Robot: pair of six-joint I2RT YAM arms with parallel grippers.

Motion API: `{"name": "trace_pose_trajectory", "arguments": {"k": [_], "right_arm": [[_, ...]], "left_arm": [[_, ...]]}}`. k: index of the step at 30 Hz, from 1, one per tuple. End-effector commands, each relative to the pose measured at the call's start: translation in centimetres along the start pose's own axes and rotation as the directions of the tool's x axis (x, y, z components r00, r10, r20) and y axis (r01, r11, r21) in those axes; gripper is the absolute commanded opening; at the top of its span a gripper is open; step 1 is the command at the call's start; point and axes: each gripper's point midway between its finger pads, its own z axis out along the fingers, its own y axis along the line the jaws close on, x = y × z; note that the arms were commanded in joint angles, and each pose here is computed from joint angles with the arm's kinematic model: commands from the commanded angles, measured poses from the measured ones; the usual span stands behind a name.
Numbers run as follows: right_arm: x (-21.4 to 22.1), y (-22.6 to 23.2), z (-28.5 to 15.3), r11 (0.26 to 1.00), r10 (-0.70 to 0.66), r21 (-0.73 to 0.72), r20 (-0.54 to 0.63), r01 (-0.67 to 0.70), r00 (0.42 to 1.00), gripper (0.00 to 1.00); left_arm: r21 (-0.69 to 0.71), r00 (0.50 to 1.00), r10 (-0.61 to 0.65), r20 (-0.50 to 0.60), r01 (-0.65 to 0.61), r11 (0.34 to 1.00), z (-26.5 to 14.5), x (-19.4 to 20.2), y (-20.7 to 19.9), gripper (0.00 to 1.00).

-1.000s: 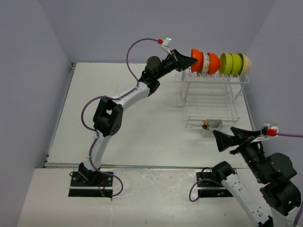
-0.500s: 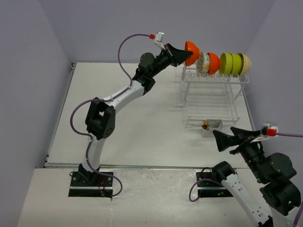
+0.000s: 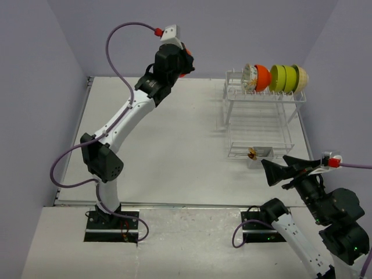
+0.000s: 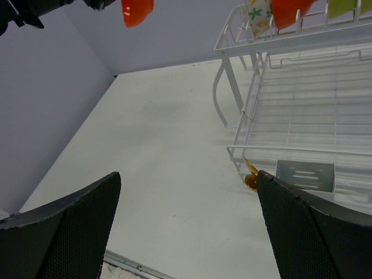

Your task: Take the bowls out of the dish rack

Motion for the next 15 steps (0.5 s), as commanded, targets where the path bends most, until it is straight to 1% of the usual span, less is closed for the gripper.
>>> {"name": "trace_pose_trajectory", "arguments": {"k": [1, 2, 3, 4, 5, 6, 9, 10, 12, 14, 15], "right_arm": [[-1.1, 1.0, 0.4, 0.999, 0.011, -0.047, 0.039, -0.009, 0.999, 0.99], [-1.0, 1.0, 0.5, 0.999, 0.011, -0.047, 0.037, -0.009, 0.999, 0.99], [-0.9, 0.9, 0.7, 0.999, 0.006, -0.041, 0.032, -0.005, 0.999, 0.99], [-0.9, 0.8, 0.8, 0.999, 0.004, -0.034, 0.031, -0.003, 0.999, 0.99], [-0.9, 0.7, 1.0, 1.0, -0.001, -0.027, 0.026, 0.002, 1.0, 0.99], [-0.8, 0.6, 1.0, 1.0, -0.004, -0.017, 0.024, 0.004, 1.0, 0.99], [-0.6, 0.4, 1.2, 1.0, -0.008, -0.006, 0.018, 0.008, 1.0, 0.99], [-0.4, 0.3, 1.3, 1.0, -0.009, -0.005, 0.014, 0.009, 1.0, 0.99], [-0.4, 0.2, 1.3, 1.0, -0.008, -0.002, 0.017, 0.008, 1.0, 0.99], [0.0, 0.1, 1.4, 1.0, -0.01, 0.002, 0.007, 0.01, 1.0, 0.99], [0.0, 0.1, 1.4, 1.0, -0.01, 0.0, 0.006, 0.01, 1.0, 0.99]], "left_arm": [[-0.432, 0.953, 0.17, -0.252, -0.268, 0.861, -3.4, 2.6, 15.4, 0.0], [-0.449, 0.931, 0.167, -0.324, -0.307, 0.839, -3.8, 4.2, 17.4, 0.0], [-0.478, 0.917, 0.161, -0.364, -0.332, 0.813, -4.1, 4.8, 19.8, 0.0], [-0.495, 0.881, 0.159, -0.446, -0.392, 0.775, -4.5, 6.7, 22.0, 0.0], [-0.522, 0.863, 0.162, -0.479, -0.428, 0.738, -4.9, 7.2, 23.4, 0.0], [-0.528, 0.824, 0.155, -0.546, -0.482, 0.699, -5.3, 8.6, 25.3, 0.0], [-0.529, 0.785, 0.131, -0.605, -0.52, 0.671, -5.4, 10.1, 27.7, 0.0], [-0.524, 0.763, 0.119, -0.635, -0.539, 0.66, -5.3, 11.4, 28.7, 0.0], [-0.515, 0.74, 0.101, -0.665, -0.553, 0.655, -5.3, 12.8, 29.9, 0.0], [-0.51, 0.704, 0.077, -0.706, -0.581, 0.635, -5.2, 15.3, 31.7, 0.0], [-0.509, 0.696, 0.071, -0.715, -0.587, 0.63, -5.3, 15.8, 32.1, 0.0]]}}
